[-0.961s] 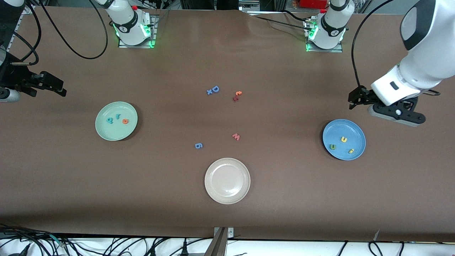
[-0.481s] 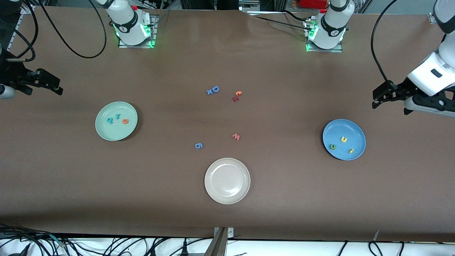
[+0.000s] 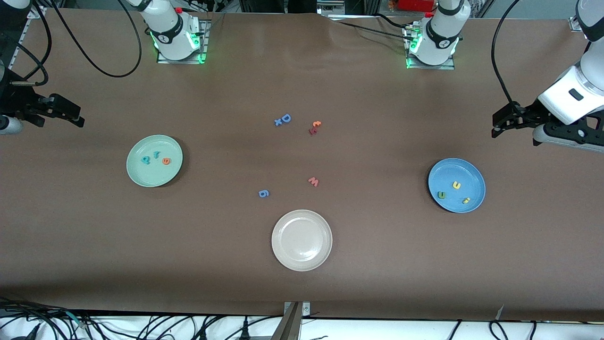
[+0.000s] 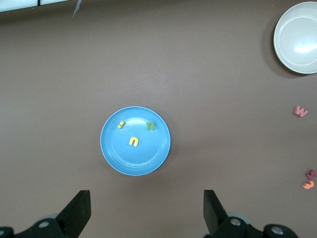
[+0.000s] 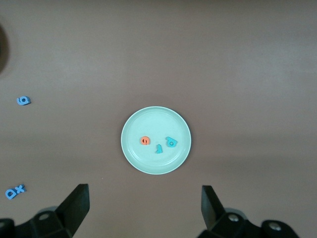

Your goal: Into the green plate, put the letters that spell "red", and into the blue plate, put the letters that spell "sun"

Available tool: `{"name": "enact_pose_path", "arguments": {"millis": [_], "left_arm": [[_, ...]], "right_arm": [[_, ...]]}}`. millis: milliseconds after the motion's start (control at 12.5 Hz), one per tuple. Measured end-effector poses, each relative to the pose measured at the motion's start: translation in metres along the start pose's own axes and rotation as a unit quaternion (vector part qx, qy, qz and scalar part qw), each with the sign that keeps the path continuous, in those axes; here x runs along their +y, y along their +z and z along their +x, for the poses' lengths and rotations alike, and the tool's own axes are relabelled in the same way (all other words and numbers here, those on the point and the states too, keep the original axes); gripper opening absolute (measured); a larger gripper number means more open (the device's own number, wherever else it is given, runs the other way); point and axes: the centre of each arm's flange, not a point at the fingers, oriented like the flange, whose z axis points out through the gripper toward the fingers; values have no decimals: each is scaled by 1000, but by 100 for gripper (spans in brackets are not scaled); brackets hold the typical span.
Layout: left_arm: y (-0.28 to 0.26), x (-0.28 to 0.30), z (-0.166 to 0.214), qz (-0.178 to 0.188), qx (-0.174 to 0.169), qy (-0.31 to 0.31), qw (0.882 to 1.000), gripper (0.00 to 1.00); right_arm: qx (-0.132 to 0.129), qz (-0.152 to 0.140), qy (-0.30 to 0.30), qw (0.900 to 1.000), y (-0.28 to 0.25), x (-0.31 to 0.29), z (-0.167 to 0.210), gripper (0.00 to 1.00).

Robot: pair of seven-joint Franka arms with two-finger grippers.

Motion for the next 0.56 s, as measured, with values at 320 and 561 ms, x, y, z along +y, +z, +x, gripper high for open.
{"name": "enact_pose_path", "arguments": {"millis": [320,561], "left_arm": [[0,-2,0,0,0,-9,1000,100],[0,0,0,0,-1,-7,1000,100]], "right_arm": [[-2,0,1,1000,0,1,0,100],[-2,0,1,1000,0,1,0,100]]}}
